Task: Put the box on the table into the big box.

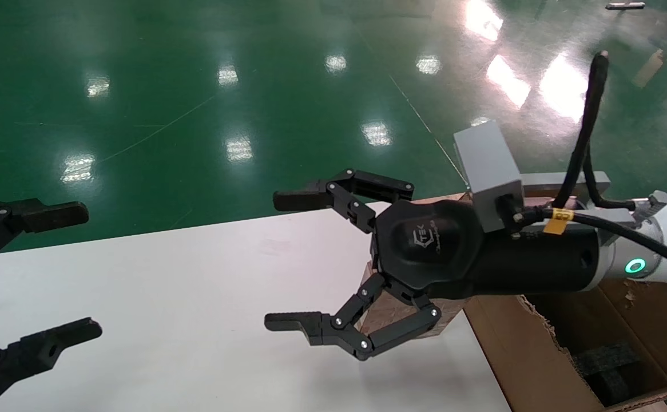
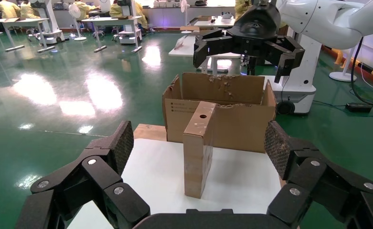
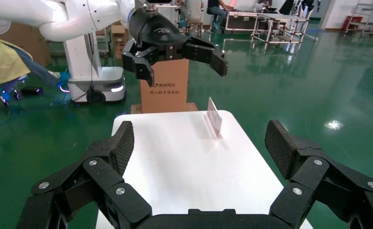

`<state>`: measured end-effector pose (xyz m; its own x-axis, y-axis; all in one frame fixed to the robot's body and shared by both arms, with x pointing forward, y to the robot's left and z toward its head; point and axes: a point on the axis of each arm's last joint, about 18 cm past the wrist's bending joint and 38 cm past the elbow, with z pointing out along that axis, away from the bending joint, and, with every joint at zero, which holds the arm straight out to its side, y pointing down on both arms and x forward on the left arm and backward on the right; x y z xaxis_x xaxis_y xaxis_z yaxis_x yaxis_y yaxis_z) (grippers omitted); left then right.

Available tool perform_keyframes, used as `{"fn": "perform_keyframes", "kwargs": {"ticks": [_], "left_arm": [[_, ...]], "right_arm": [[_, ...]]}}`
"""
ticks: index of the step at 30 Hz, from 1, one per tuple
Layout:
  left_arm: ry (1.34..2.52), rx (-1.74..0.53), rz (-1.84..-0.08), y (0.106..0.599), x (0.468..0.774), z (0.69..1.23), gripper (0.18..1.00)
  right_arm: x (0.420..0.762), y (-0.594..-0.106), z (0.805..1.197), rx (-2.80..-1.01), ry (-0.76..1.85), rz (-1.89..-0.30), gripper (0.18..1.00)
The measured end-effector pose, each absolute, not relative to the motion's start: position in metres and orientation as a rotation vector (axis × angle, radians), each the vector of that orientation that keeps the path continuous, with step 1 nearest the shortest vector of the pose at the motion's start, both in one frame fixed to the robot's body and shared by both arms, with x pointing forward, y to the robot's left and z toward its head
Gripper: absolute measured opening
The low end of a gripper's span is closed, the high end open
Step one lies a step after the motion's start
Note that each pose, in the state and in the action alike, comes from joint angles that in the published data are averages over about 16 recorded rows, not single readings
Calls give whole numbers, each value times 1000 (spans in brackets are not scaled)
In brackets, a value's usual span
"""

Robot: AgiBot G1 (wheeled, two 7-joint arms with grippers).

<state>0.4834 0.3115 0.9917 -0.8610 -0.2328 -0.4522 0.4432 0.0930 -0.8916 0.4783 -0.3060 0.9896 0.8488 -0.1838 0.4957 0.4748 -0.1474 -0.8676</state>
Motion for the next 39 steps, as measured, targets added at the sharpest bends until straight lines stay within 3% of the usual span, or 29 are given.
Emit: {"fn": "perform_keyframes", "kwargs": {"ticks": [22,28,39], "left_arm": [[1889,206,-1819,312,483,992,956],[1889,206,-1819,312,483,992,886],[1889,206,-1819,312,483,992,663]], "right_arm": [[526,-350,952,-1867,-254,-757,1001],[543,-362,943,-1908,-231,-786,1001],[568,-391,935,-1945,-128,-839,1001]]}}
